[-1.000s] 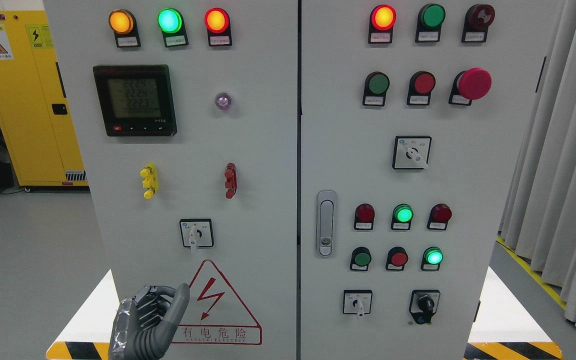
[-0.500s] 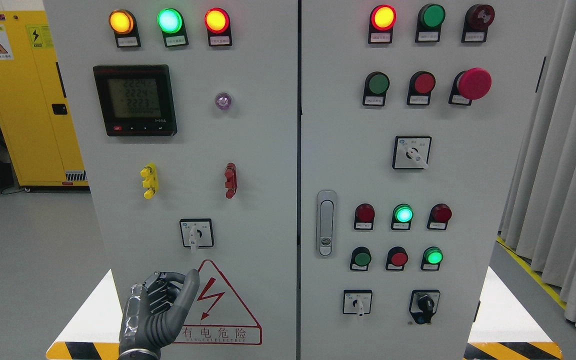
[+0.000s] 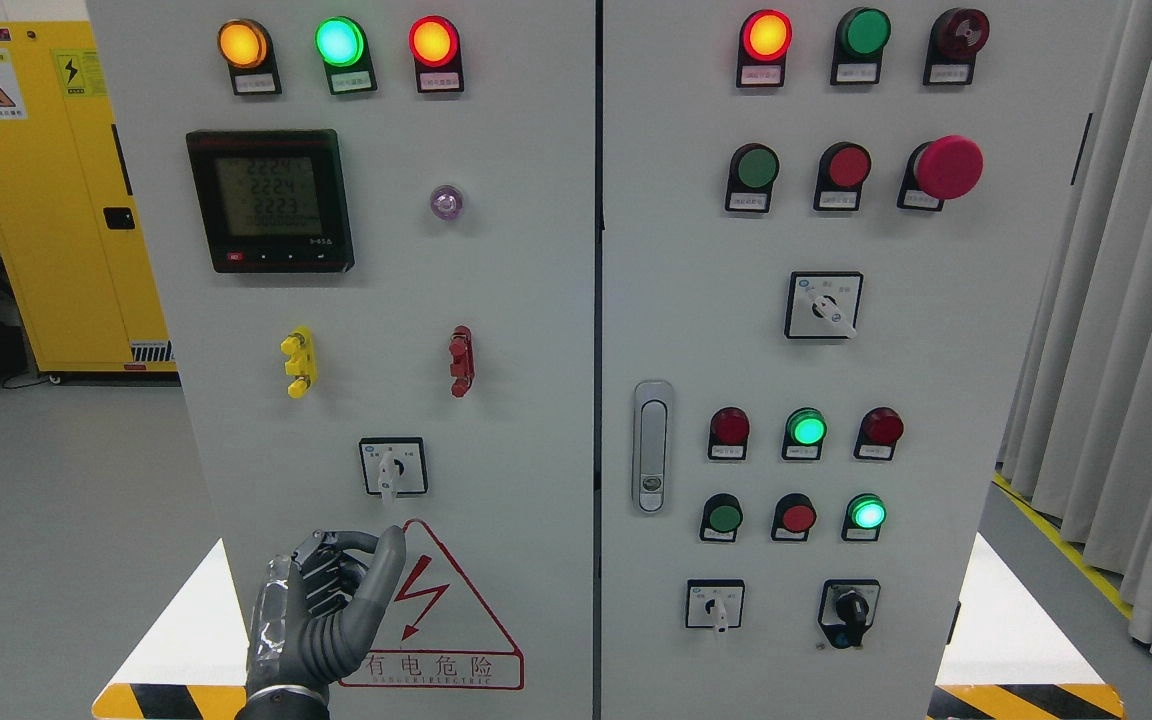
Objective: Turn on light switch 1
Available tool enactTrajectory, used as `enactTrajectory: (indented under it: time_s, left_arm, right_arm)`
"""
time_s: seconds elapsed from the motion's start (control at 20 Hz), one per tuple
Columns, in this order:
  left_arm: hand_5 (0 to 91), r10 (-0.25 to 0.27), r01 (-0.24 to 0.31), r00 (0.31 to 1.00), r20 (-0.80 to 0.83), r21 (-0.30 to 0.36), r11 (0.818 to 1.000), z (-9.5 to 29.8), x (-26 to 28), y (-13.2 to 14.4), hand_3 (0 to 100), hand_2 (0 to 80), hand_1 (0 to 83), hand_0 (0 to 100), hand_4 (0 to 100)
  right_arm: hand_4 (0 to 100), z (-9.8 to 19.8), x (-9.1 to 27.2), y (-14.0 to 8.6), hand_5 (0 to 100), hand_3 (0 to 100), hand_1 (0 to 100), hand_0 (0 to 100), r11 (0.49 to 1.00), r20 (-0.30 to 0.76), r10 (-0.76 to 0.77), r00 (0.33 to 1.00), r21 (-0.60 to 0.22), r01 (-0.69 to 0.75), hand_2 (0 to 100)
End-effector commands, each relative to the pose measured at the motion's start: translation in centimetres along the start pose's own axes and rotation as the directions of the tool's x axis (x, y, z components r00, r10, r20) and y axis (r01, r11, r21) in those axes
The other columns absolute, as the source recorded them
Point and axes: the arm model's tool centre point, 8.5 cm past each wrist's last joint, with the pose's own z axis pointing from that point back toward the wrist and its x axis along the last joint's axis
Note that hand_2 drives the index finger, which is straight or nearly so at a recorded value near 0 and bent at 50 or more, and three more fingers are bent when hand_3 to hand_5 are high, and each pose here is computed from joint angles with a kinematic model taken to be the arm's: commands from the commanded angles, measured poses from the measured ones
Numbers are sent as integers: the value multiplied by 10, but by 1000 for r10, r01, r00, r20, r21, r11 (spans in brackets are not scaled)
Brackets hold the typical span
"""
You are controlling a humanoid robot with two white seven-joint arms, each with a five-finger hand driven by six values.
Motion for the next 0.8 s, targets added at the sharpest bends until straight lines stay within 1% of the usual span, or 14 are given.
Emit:
enactTrajectory:
  time_s: [0.0, 0.35, 0.75]
  left_arm:
    - [881, 0, 0, 1000, 2, 3, 1000, -3, 2, -2, 847, 530, 574, 249, 882]
    - [882, 11, -11, 1000, -7, 8, 1000, -6, 7, -4, 844, 530, 595, 196, 881]
    - [882, 9, -8, 1000, -13, 15, 1000, -12, 12, -3, 850, 536, 599, 181, 881]
  right_arm:
    - [0, 0, 0, 0, 0, 0, 500, 0, 1000, 0, 0, 1000, 1, 0, 40]
    - [0, 0, 0, 0, 0, 0, 500, 0, 1000, 0, 0, 1000, 1, 0, 40]
    - [0, 0, 0, 0, 0, 0, 500, 0, 1000, 0, 0, 1000, 1, 0, 40]
